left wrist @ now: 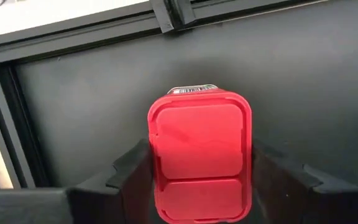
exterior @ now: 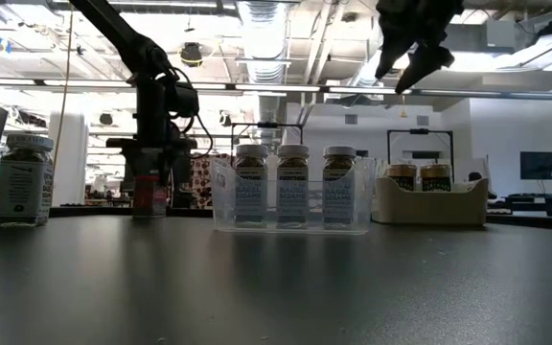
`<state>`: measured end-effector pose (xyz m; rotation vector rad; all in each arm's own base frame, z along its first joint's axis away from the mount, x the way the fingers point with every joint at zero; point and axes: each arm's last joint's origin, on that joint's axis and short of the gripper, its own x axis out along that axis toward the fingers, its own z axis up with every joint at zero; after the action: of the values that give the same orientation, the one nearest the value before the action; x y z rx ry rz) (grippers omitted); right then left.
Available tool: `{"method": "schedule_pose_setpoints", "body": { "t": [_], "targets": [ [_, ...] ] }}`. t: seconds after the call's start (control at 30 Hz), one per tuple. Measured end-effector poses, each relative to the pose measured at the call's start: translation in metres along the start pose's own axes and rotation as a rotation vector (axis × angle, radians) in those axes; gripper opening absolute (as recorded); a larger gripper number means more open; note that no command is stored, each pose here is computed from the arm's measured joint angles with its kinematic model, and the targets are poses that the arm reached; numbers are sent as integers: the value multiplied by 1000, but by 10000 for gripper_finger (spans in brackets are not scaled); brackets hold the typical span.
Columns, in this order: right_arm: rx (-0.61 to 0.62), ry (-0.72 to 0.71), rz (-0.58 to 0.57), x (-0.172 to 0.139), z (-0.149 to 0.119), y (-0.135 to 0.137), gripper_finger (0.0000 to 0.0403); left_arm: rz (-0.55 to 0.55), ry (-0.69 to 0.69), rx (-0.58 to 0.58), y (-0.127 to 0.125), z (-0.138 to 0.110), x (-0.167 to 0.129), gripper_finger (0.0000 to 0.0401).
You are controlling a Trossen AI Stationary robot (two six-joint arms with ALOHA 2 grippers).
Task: Sort spices by type
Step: Put the red seasoning can into the black bin
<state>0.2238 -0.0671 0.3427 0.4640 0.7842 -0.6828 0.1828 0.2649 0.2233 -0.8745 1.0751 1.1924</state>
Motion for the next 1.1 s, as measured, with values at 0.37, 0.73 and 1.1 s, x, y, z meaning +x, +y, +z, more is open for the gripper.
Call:
{"method": "schedule_pose_setpoints", "body": {
  "t": [0.37,0.73,1.1],
  "targets": [
    [-224,230,-51,-8,-32,8,331,10,31,210,1,-3,-1,223],
    [-230,212,15,-15,-43,28,330,-49,-70,411,-24,-2,-60,221],
    [-358,222,84,-25,-59,47,330,-349,-348,707,-73,-101,-182,222]
  ]
}}
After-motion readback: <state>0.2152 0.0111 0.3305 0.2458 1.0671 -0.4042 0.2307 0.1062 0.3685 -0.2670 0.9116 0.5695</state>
